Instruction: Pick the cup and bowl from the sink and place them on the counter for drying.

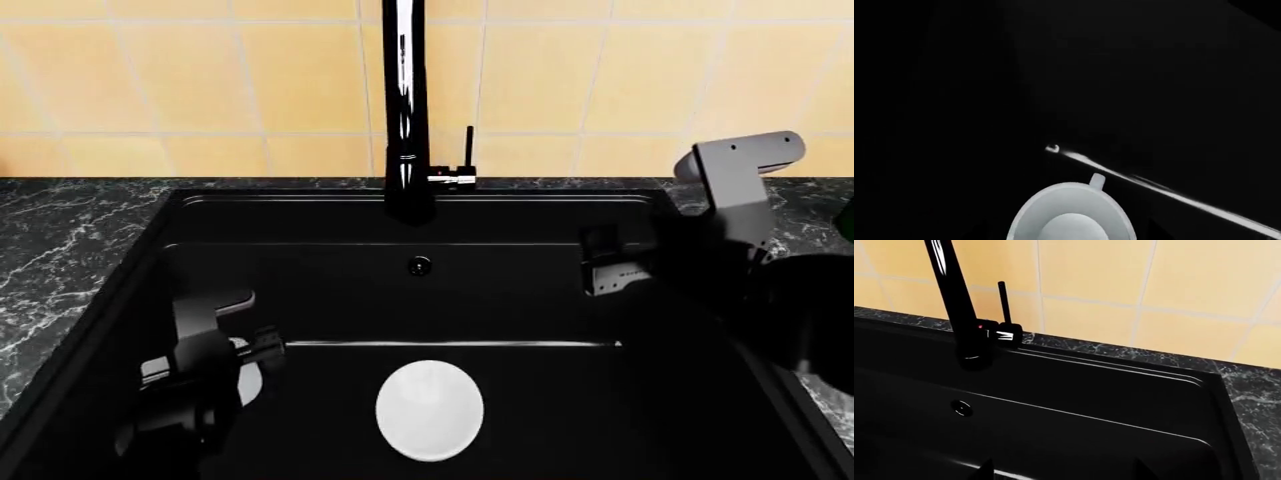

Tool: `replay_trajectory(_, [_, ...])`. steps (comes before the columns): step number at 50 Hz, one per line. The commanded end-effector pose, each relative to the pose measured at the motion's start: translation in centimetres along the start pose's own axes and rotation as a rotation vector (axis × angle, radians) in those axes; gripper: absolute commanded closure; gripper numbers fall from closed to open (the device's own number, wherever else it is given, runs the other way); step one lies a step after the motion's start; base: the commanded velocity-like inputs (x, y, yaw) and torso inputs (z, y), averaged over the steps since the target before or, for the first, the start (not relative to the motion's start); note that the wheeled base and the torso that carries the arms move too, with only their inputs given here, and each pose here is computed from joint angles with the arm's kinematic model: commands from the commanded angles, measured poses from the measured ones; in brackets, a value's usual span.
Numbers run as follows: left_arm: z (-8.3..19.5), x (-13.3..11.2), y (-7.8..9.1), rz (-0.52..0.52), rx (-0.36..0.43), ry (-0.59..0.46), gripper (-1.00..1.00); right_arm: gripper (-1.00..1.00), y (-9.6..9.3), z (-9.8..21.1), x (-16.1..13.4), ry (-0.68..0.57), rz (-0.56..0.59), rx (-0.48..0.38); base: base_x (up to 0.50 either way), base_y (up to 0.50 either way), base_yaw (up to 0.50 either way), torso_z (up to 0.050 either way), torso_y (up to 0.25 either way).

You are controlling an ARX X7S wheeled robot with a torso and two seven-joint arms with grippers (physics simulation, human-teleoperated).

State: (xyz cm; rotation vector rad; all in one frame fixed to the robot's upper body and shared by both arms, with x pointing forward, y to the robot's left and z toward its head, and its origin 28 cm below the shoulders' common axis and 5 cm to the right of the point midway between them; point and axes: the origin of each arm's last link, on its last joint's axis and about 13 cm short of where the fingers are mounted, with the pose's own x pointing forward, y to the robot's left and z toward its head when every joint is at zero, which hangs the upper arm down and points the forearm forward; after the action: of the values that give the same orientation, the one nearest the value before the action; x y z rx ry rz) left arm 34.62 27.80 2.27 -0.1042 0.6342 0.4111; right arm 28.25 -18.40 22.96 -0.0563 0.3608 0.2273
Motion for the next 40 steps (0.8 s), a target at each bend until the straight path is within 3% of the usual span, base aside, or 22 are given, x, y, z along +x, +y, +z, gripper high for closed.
replay_trajectory(1, [-1.0,0.2,0.1,-0.002,-0.005,0.037,-1.0,-1.0,0.0,-0.8,0.3,0.016,0.001,0.009,0.0,0.0,0.0,0.0,0.0])
replay_trajectory(14, [-2.4,0.1,0.3,-0.05,-0.032,0.107,-1.0,-1.0,0.0,-1.7,0.8,0.032,0.005,0.024,0.0,0.0,0.0,0.0,0.0])
replay_trajectory(25, [-1.7,0.1,0.2,-0.025,-0.039,0.081,-1.0,-1.0,0.0,-2.2,1.0,0.035,0.009,0.033,0.0,0.0,0.0,0.0,0.0])
replay_trajectory(26, [-1.7,0.1,0.0,-0.02,-0.039,0.076,1.0,-1.0,0.0,-2.2,1.0,0.034,0.008,0.036,0.0,0.0,0.0,0.0,0.0])
replay_trajectory(40, [-1.1,0.3,0.2,0.0,-0.039,0.005,1.0,-1.0,0.0,-2.2,1.2,0.03,0.013,0.038,0.0,0.0,0.0,0.0,0.0])
